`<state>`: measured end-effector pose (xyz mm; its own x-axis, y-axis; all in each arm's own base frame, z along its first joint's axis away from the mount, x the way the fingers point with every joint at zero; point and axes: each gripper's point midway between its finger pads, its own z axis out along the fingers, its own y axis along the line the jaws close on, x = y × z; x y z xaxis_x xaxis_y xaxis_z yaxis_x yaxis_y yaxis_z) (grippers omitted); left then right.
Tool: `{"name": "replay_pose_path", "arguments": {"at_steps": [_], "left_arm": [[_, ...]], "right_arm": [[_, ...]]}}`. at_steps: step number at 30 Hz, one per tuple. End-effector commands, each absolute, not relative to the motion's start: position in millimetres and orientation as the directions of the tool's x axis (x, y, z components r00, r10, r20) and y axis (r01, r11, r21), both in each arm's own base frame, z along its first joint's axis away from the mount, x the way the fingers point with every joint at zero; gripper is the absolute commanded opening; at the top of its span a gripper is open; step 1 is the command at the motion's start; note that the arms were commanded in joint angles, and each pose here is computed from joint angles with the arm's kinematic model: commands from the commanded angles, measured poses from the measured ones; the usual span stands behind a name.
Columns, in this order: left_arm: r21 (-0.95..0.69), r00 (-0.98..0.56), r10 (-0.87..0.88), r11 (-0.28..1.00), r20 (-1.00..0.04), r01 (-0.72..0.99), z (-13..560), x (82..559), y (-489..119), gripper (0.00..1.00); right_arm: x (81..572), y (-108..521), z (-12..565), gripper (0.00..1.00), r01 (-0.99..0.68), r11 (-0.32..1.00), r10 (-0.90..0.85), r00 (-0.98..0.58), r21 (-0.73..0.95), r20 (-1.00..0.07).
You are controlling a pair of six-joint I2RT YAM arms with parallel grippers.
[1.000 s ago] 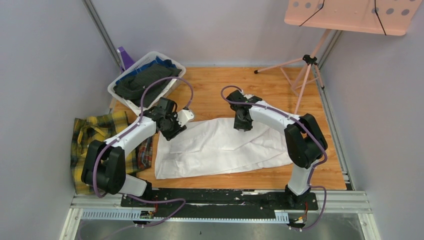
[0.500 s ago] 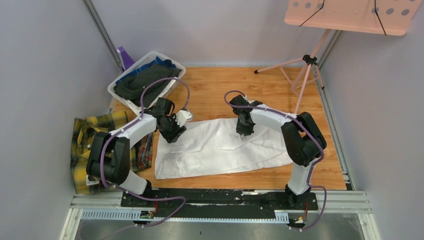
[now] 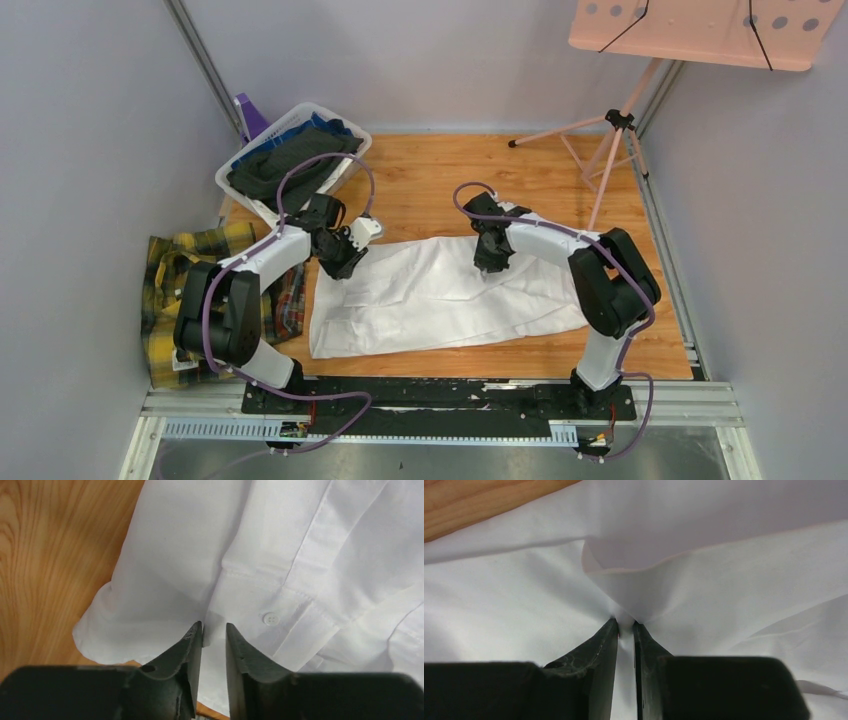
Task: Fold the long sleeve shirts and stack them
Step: Adjust the shirt at the center of the board.
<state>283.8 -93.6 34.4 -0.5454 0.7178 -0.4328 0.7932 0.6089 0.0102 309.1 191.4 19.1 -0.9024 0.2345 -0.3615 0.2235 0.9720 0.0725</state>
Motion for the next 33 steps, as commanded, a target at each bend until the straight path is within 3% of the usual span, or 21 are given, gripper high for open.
{"name": "replay_pose_path", "arguments": {"at_steps": [1,7,12,20,24,26,27,28,32,33], "left_arm": [[-0.040,-0.534,0.680,0.598,-0.503,0.800,58,291,-109,0.26],[-0.041,-0.549,0.685,0.607,-0.479,0.794,67,289,-106,0.00],[0.049,-0.540,0.724,0.616,-0.430,0.786,70,299,-89,0.00],[0.333,-0.547,0.783,0.622,-0.296,0.709,74,329,-38,0.00],[0.387,-0.545,0.764,0.645,-0.346,0.659,82,340,-36,0.22],[0.393,-0.520,0.742,0.668,-0.424,0.632,103,343,-43,0.42],[0.404,-0.498,0.724,0.684,-0.476,0.608,124,345,-47,0.62],[0.403,-0.475,0.711,0.693,-0.519,0.597,144,341,-50,0.75],[0.382,-0.421,0.618,0.764,-0.664,0.519,215,323,-57,0.98],[0.343,-0.451,0.571,0.800,-0.685,0.492,214,316,-57,0.99]], "right_arm": [[301,196,20,0.18,0.230,0.967,0.253,-0.906,0.109,-0.340],[299,195,20,0.17,0.230,0.967,0.255,-0.905,0.111,-0.341],[296,193,19,0.17,0.231,0.967,0.255,-0.906,0.110,-0.338],[291,188,20,0.18,0.235,0.966,0.257,-0.904,0.107,-0.341],[294,193,30,0.24,0.222,0.966,0.256,-0.902,0.135,-0.349],[294,196,42,0.28,0.212,0.964,0.257,-0.897,0.161,-0.358],[294,198,49,0.29,0.207,0.962,0.260,-0.895,0.178,-0.362],[294,200,57,0.31,0.201,0.960,0.261,-0.892,0.193,-0.369],[296,220,95,0.45,0.135,0.956,0.239,-0.874,0.261,-0.423],[295,233,104,0.47,0.098,0.954,0.218,-0.873,0.282,-0.436]]}}
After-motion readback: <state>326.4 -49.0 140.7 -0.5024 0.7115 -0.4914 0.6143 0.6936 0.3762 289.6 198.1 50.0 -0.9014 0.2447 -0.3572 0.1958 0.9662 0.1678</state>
